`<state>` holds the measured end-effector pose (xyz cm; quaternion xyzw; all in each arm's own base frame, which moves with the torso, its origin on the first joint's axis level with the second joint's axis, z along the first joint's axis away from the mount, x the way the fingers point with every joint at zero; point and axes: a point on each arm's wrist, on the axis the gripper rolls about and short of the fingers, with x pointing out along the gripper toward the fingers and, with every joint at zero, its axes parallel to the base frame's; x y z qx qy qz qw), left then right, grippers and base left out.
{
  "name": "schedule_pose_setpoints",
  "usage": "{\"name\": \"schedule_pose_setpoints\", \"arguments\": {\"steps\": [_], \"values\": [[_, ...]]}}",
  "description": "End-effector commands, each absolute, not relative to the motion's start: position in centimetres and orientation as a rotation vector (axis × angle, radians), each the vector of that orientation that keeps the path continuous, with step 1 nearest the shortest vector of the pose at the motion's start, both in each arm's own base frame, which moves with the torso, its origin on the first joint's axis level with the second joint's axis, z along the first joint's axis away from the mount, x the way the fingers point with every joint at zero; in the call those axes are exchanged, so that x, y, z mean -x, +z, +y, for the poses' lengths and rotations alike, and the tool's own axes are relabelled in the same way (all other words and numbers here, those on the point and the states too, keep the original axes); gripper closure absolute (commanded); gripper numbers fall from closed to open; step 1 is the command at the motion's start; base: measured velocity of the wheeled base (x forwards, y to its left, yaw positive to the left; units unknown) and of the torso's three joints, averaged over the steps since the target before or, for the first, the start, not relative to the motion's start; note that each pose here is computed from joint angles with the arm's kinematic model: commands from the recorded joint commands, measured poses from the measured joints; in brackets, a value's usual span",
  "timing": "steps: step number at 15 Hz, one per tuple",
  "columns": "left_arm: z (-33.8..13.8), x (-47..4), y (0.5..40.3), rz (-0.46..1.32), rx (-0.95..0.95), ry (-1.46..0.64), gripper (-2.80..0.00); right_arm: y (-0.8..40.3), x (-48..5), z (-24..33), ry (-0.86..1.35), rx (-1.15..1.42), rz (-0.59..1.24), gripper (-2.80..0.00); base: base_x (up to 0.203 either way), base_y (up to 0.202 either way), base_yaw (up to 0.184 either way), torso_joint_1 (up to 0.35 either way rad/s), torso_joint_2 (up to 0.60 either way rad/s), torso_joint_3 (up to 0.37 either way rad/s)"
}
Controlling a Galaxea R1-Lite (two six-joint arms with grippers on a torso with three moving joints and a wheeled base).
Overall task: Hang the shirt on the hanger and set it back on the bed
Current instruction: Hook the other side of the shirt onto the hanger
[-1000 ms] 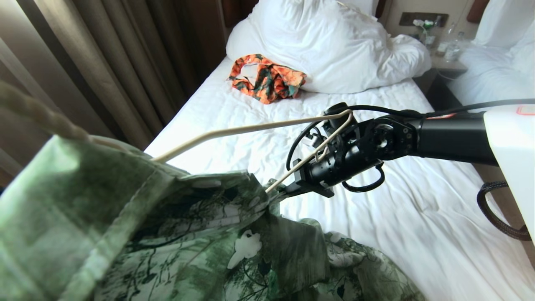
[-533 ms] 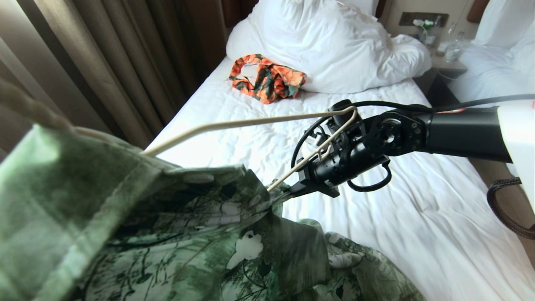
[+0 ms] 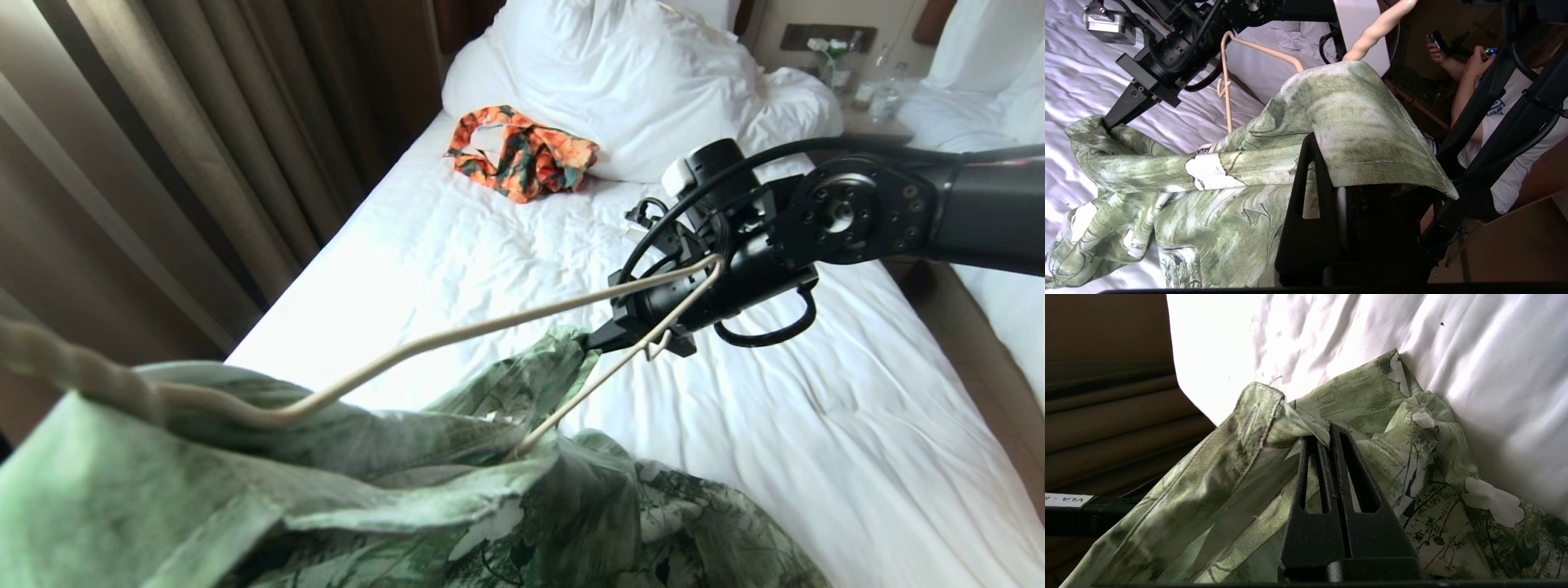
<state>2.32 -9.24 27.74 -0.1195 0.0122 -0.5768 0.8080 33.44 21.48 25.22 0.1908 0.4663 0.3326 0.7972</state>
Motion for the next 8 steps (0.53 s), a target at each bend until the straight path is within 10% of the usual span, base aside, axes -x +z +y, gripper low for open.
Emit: {"name": "schedule_pose_setpoints", "arguments": {"steps": [1,8], "values": [[-8.8,-2.2,27.4,0.025,0.258,-1.224,0.00,26.9,-32.4,20.8,0.716,-0.412,0.964,0.00,0.000,0.000,0.000,0.000,0.00,0.000],[-8.2,-2.3,26.3,0.040,0.246,-1.150,0.00,28.6,-31.0,20.0,0.708,-0.417,0.919,0.00,0.000,0.000,0.000,0.000,0.00,0.000]]}}
